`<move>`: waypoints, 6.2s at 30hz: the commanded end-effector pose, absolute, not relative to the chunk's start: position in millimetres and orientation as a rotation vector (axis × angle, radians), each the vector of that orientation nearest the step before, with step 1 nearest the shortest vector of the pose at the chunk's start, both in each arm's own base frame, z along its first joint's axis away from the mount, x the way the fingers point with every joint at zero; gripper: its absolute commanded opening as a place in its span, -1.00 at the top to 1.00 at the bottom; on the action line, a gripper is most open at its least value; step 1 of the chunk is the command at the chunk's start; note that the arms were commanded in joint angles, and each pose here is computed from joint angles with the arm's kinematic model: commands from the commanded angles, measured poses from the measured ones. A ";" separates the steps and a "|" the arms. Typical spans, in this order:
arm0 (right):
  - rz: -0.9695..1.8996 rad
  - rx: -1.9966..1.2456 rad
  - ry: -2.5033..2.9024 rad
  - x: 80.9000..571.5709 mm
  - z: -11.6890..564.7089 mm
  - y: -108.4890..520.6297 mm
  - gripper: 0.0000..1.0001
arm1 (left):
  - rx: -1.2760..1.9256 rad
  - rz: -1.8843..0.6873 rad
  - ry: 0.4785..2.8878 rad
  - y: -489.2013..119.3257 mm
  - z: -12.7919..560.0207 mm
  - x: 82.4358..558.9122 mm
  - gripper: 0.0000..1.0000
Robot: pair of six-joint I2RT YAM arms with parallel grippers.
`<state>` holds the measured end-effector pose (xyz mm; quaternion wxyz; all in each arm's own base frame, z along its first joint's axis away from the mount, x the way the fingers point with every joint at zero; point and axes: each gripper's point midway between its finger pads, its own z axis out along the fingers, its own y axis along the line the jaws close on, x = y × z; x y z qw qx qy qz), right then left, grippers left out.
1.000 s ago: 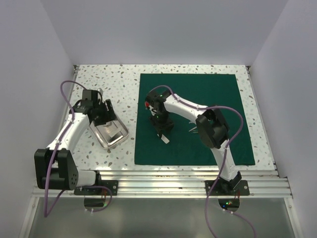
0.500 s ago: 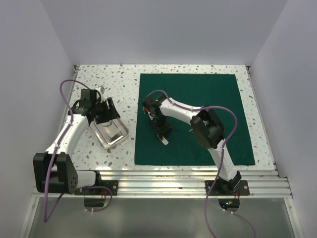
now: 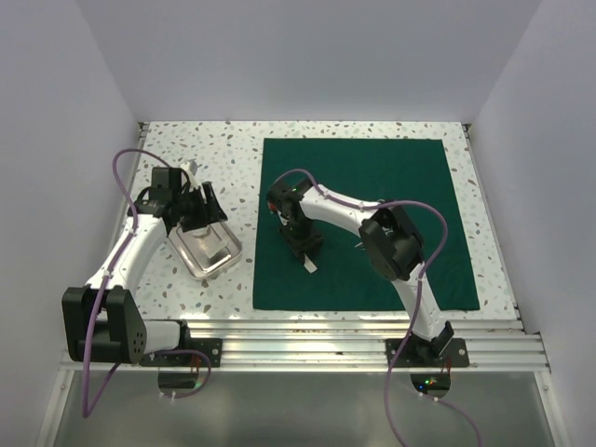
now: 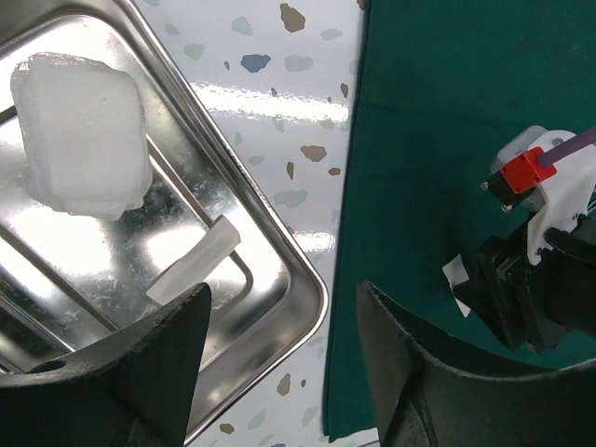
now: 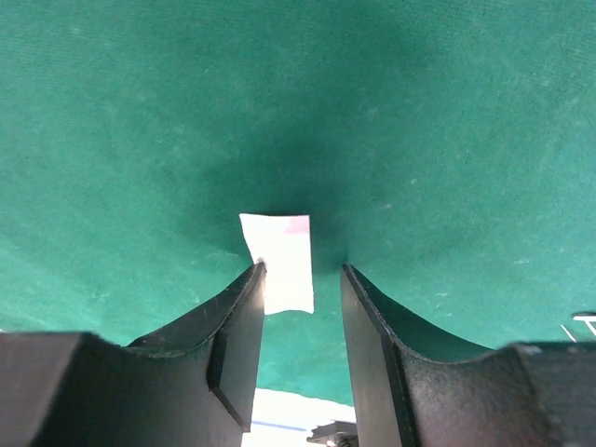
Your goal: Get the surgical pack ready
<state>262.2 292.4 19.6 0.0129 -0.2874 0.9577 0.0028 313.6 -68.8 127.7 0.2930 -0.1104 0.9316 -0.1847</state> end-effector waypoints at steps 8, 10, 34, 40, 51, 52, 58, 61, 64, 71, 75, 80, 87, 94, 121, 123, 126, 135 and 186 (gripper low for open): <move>0.051 -0.888 2.953 255.8 35.3 301.2 0.10 | -0.235 -0.525 2.440 -72.2 133.0 324.6 -0.36; 0.051 -0.888 2.954 254.6 33.2 302.8 0.10 | -0.231 -0.525 2.442 -72.3 132.7 323.8 -0.36; 0.003 -0.877 2.886 260.8 40.5 297.6 0.38 | -0.128 -0.703 2.387 -95.9 142.5 324.4 -0.40; 0.180 -0.920 2.790 250.7 88.4 300.9 0.41 | 0.045 -0.974 2.314 -139.9 157.1 314.8 -0.46; 0.405 -1.017 2.613 214.9 161.3 282.5 0.40 | 0.200 -1.529 2.165 -234.0 187.5 268.1 -0.51; 0.417 -1.045 2.602 210.4 161.2 279.4 0.40 | 0.198 -1.561 2.162 -240.9 193.9 262.9 -0.53; 0.513 -1.050 2.527 192.4 183.7 271.0 0.40 | 0.227 -1.655 2.151 -271.1 211.8 249.2 -0.57; 0.524 -1.042 2.523 188.1 187.0 267.2 0.40 | 0.231 -1.723 2.159 -293.2 218.2 237.0 -0.57; 0.530 -1.027 2.518 186.2 189.7 265.2 0.40 | 0.262 -1.741 2.203 -311.0 212.5 230.7 -0.54; 0.535 -1.039 2.505 181.7 194.4 261.0 0.41 | 0.294 -1.793 2.261 -326.7 207.7 221.2 -0.38; 0.533 -1.047 2.508 179.5 192.9 258.5 0.40 | 0.317 -1.817 2.281 -334.7 205.4 217.2 -0.15; 0.524 -1.055 2.509 179.8 191.2 257.8 0.40 | 0.353 -1.893 2.265 -344.9 208.2 210.1 0.53; 0.337 -0.904 2.616 193.4 178.5 239.5 -0.09 | 0.273 -1.823 2.248 -320.3 204.6 224.2 1.00; 0.366 -0.606 2.748 201.6 167.5 217.2 -0.43 | -0.089 -1.146 2.441 -171.4 157.4 276.9 1.00; 0.186 0.443 2.967 283.2 97.6 106.0 -0.27 | -0.374 -0.471 2.525 -33.0 115.6 315.7 0.01; 0.232 0.566 2.959 285.5 93.3 99.7 -0.25 | -0.363 -0.487 2.445 -34.5 137.2 325.1 -0.18; 0.334 0.802 2.920 291.7 83.5 97.1 -0.18 | -0.320 -0.501 2.340 -37.0 170.5 338.1 -0.32; 0.371 1.253 2.780 316.5 66.0 85.8 0.03 | 0.135 -0.725 2.294 -152.6 183.8 373.2 -0.36; 0.427 0.714 2.777 300.9 107.5 105.7 1.00 | 0.493 -1.291 2.149 -258.0 209.7 332.9 -0.89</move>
